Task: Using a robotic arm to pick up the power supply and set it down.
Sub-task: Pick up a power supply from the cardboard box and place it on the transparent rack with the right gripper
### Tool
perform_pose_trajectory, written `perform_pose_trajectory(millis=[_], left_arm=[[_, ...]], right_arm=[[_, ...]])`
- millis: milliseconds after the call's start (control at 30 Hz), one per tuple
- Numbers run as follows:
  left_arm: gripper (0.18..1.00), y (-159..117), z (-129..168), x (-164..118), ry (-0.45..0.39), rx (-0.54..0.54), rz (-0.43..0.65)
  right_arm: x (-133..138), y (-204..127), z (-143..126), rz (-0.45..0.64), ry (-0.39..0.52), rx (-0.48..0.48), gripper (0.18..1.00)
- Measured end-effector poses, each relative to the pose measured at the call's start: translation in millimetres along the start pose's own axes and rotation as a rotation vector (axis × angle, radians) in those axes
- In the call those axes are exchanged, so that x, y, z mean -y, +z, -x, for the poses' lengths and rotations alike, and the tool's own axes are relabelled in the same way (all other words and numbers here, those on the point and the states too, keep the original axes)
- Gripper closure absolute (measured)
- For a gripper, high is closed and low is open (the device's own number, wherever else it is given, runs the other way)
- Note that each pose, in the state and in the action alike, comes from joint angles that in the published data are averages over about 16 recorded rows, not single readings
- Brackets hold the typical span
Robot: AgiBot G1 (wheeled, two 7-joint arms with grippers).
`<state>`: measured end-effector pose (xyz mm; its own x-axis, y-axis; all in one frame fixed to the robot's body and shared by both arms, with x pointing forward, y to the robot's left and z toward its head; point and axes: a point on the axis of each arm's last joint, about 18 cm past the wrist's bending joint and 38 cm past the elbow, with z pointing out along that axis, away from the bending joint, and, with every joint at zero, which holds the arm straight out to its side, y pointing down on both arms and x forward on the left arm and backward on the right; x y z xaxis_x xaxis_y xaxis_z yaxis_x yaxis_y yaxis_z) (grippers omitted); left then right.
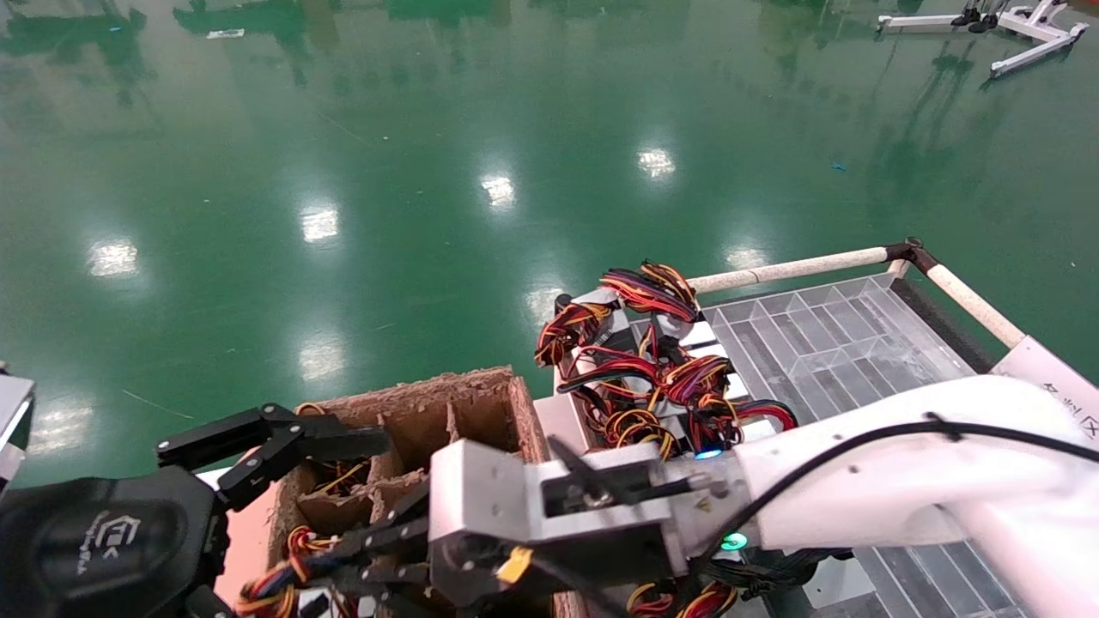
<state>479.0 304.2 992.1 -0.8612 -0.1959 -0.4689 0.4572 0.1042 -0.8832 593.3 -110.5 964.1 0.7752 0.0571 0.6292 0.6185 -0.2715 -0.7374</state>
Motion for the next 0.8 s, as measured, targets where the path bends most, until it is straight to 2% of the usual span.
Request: perform_pose_trajectory(millis=[333, 800], left_arm=[[0.184, 0.0, 0.0, 0.0, 0.0, 0.0, 0.0], [0.184, 0.0, 0.0, 0.0, 0.0, 0.0, 0.0]], right_arm=[[19.0, -36.2, 1.6, -0.062, -0.019, -0.08, 0.976], [25.7, -84.9, 1.8, -0.102, 0.0, -0.208, 0.977]])
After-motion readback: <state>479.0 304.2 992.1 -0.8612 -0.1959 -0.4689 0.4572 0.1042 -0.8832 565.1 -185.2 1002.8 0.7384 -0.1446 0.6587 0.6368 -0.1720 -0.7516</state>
